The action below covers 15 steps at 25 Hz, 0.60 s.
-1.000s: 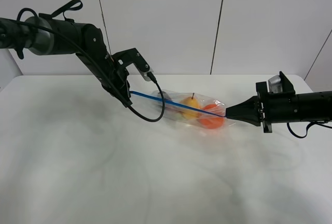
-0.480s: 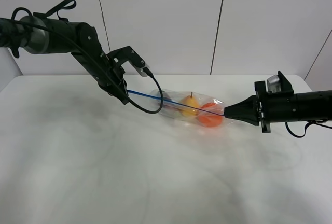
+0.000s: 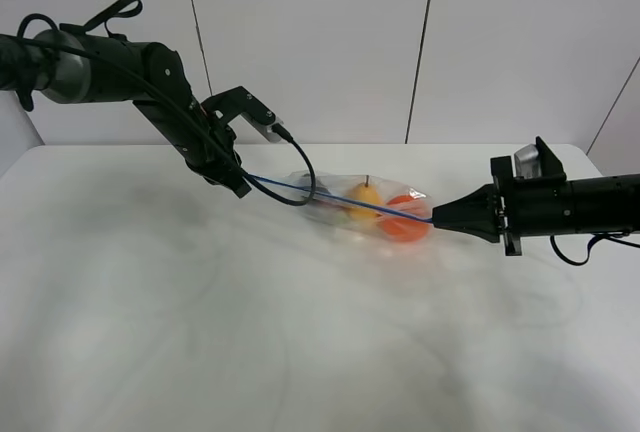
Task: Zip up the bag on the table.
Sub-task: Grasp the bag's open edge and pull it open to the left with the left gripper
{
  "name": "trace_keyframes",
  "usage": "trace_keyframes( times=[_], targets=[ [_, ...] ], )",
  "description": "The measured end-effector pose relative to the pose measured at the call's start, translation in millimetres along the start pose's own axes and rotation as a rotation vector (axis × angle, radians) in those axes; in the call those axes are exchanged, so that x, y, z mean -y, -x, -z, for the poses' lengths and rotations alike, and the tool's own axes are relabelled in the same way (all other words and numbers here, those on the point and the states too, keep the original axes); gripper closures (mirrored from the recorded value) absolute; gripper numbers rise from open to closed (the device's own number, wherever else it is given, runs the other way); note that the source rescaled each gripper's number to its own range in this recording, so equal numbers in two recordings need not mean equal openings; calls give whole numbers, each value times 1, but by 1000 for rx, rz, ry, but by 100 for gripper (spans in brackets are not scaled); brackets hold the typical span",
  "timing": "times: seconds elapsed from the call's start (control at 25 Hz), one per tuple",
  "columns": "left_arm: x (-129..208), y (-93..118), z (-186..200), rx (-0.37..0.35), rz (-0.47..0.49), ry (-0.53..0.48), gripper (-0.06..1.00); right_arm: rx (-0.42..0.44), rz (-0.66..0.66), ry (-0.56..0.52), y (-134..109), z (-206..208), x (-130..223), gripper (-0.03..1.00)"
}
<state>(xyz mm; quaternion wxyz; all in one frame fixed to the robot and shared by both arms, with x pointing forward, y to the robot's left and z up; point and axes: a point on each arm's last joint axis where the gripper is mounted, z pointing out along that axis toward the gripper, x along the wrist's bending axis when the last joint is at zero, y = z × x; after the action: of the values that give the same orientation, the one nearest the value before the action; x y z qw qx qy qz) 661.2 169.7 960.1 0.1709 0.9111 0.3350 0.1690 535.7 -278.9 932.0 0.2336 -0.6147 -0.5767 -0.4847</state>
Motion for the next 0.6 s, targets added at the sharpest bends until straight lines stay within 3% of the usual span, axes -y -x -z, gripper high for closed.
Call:
trace_keyframes(
  times=[0.24,0.44,0.6],
  targets=[
    [12,-20,2,-65,15,-34,42,31,18,-24,3,3,2,97],
    [12,-19,2,-61,87,-28,35,31,18,-26,3,3,2,97],
    [11,-19,2,-63,217,-24,34,32,19,-28,4,3,2,97]
  ],
)
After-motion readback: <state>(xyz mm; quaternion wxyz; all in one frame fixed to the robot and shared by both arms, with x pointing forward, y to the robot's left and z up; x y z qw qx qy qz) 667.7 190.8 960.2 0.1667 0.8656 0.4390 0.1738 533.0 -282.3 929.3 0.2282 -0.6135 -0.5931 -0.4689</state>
